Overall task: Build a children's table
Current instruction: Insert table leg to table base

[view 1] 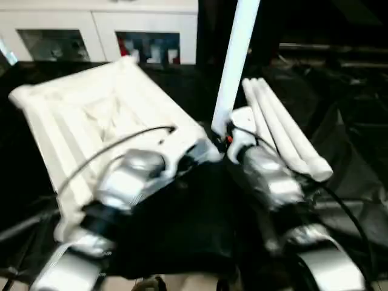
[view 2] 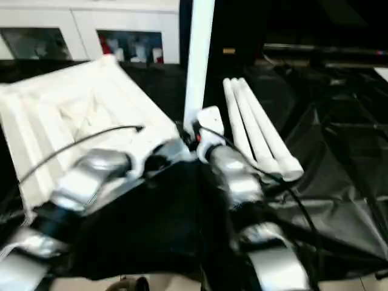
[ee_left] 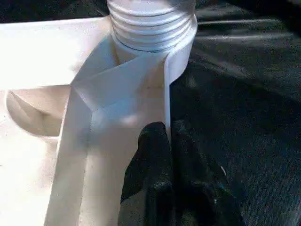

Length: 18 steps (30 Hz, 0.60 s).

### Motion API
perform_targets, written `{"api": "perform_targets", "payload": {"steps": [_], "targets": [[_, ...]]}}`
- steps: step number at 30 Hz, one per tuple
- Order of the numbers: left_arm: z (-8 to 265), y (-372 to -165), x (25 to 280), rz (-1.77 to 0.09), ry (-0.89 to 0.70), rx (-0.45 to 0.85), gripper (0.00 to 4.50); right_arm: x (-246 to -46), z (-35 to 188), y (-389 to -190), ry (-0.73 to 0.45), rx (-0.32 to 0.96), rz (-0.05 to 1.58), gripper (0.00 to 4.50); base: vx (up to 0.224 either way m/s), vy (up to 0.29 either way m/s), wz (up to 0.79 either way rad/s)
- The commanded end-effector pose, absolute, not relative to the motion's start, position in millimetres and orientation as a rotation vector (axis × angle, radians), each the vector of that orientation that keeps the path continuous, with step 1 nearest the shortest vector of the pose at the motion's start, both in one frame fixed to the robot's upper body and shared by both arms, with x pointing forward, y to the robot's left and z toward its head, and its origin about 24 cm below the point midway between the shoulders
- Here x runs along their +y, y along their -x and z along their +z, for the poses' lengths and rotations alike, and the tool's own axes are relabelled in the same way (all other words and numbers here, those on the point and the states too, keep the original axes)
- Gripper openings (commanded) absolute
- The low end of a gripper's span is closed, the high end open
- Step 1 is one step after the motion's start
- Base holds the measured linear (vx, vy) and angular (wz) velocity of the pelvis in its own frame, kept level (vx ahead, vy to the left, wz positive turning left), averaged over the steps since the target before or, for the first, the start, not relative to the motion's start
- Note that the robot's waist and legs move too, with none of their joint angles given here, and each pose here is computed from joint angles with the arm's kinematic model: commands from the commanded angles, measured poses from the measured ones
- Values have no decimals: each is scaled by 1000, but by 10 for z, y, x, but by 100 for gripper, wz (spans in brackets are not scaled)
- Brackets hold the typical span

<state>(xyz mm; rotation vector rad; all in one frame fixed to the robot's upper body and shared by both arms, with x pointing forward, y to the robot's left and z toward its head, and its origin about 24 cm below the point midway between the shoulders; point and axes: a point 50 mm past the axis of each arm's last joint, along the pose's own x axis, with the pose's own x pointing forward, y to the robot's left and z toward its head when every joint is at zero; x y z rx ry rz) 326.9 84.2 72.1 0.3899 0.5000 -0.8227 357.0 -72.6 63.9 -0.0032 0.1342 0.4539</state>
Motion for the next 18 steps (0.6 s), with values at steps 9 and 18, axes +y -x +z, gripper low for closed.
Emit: {"api": "perform_targets", "payload": {"steps": [9,18], "targets": [[912,-3272,552,-861,-400,413,0,-469,-51,-3220,-6,503,481,192,0,0,0],[911,-3266,568,-858,-403,413,0,-410,12,-3233,43,461,517,262,0,0,0]]}}
